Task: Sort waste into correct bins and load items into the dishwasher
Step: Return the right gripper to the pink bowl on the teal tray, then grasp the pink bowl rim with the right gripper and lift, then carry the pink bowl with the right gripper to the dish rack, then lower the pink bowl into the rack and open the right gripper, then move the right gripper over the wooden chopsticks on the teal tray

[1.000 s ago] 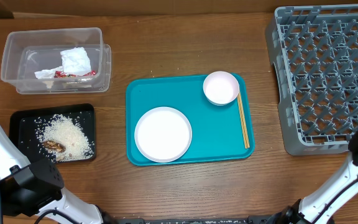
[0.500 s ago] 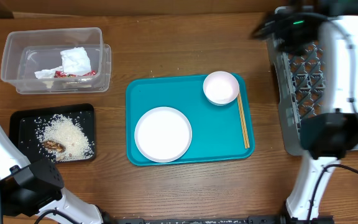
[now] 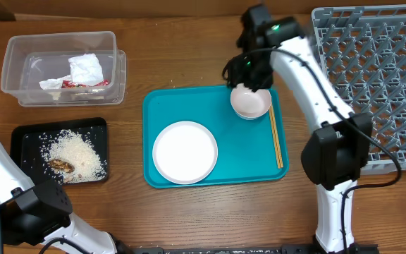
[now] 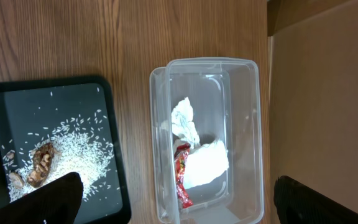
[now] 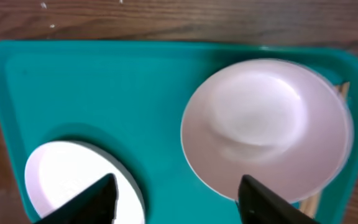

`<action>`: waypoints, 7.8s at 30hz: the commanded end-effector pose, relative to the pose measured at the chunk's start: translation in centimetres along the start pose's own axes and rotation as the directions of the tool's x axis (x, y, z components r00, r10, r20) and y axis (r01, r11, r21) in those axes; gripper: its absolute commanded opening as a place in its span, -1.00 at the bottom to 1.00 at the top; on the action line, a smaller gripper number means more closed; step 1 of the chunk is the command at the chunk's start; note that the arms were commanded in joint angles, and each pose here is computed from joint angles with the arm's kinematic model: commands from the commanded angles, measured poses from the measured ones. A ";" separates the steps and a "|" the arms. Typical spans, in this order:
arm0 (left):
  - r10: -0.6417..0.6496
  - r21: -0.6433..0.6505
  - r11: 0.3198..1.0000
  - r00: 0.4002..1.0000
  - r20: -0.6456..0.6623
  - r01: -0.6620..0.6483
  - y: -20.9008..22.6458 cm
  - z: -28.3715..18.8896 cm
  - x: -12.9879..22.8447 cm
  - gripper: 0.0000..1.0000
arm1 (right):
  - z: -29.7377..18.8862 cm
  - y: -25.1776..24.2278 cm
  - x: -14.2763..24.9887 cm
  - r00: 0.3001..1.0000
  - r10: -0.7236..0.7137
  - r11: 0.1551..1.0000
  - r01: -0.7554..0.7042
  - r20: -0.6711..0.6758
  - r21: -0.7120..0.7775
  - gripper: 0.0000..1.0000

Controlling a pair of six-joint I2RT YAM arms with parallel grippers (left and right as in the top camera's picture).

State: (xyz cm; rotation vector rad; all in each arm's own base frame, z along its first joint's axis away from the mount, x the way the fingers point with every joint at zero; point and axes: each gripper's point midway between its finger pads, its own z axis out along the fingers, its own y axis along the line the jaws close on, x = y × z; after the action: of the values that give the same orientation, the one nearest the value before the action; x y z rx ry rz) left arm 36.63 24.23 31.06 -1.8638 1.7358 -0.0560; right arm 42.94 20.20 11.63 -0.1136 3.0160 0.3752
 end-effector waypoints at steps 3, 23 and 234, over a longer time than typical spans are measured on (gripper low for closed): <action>-0.007 -0.014 1.000 1.000 0.014 0.008 0.2 0.3 -0.2 0.99 | 3.6 -1.0 1.4 1.000 -0.011 0.978 0.009 0.011 0.208 0.39; -0.007 -0.014 1.000 1.000 0.014 0.008 0.2 0.3 -0.2 1.00 | 7.4 -2.2 2.7 0.997 -0.040 0.924 0.013 0.064 0.383 -0.39; -0.007 -0.015 1.000 1.000 0.013 0.007 0.2 0.3 -0.1 0.99 | 3.7 -8.4 5.6 0.960 0.034 0.956 0.050 -0.278 0.288 0.01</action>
State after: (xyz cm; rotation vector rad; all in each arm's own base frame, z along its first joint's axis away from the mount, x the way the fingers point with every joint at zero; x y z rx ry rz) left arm 36.63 24.23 31.06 -1.8638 1.7358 -0.0560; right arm 38.09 13.18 5.58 -0.1727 3.3195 -0.0652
